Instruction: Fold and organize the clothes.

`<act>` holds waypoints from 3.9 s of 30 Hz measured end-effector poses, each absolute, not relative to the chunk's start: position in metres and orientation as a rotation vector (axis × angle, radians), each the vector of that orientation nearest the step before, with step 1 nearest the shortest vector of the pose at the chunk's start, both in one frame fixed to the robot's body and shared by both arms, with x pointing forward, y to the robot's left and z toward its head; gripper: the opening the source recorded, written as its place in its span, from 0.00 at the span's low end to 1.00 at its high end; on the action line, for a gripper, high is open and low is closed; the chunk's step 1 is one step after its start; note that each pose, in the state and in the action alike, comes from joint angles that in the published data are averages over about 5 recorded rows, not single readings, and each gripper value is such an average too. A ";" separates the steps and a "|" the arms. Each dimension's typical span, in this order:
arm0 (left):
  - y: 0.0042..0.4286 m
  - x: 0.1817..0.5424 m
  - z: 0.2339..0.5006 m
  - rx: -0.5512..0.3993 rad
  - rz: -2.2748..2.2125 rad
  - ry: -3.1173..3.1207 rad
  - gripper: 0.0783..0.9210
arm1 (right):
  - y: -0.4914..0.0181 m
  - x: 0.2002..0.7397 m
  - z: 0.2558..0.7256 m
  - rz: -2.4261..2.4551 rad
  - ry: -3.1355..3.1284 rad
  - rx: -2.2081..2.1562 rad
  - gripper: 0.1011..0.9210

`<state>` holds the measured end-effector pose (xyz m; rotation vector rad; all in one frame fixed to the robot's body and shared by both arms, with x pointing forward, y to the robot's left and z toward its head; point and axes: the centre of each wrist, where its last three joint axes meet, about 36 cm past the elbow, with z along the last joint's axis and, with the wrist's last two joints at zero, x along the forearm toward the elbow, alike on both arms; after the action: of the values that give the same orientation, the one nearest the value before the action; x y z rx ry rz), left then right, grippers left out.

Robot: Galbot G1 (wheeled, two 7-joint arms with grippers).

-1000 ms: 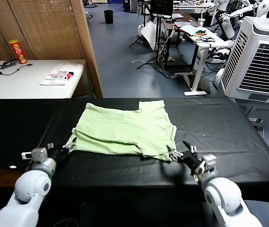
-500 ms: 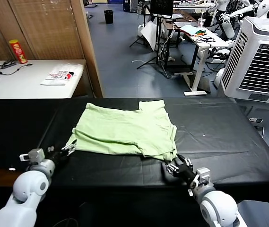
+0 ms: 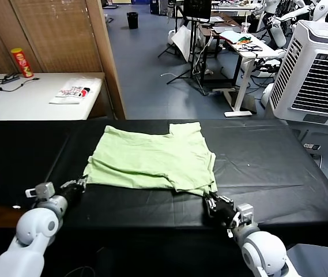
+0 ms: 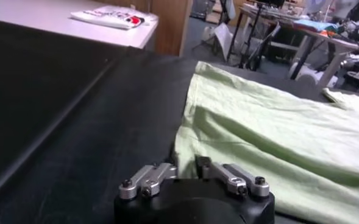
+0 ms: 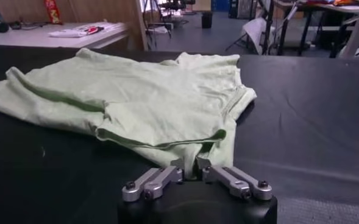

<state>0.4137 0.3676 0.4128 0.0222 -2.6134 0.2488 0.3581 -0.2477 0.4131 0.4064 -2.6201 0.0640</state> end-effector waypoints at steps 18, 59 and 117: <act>0.351 0.386 0.423 0.043 0.069 -2.564 0.06 | -0.275 0.340 0.446 0.131 -2.483 0.342 0.03; 0.322 0.319 0.485 -0.003 0.093 -2.583 0.85 | -0.288 0.304 0.505 0.068 -2.587 0.291 0.85; 0.349 0.614 0.457 -0.052 0.195 -2.508 0.85 | -0.250 0.654 0.447 -0.045 -2.499 0.269 0.85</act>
<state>0.6140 0.3495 0.4565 -0.0515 -2.5084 0.1954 0.6538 -0.2504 0.4468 0.2692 -2.4986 -0.0454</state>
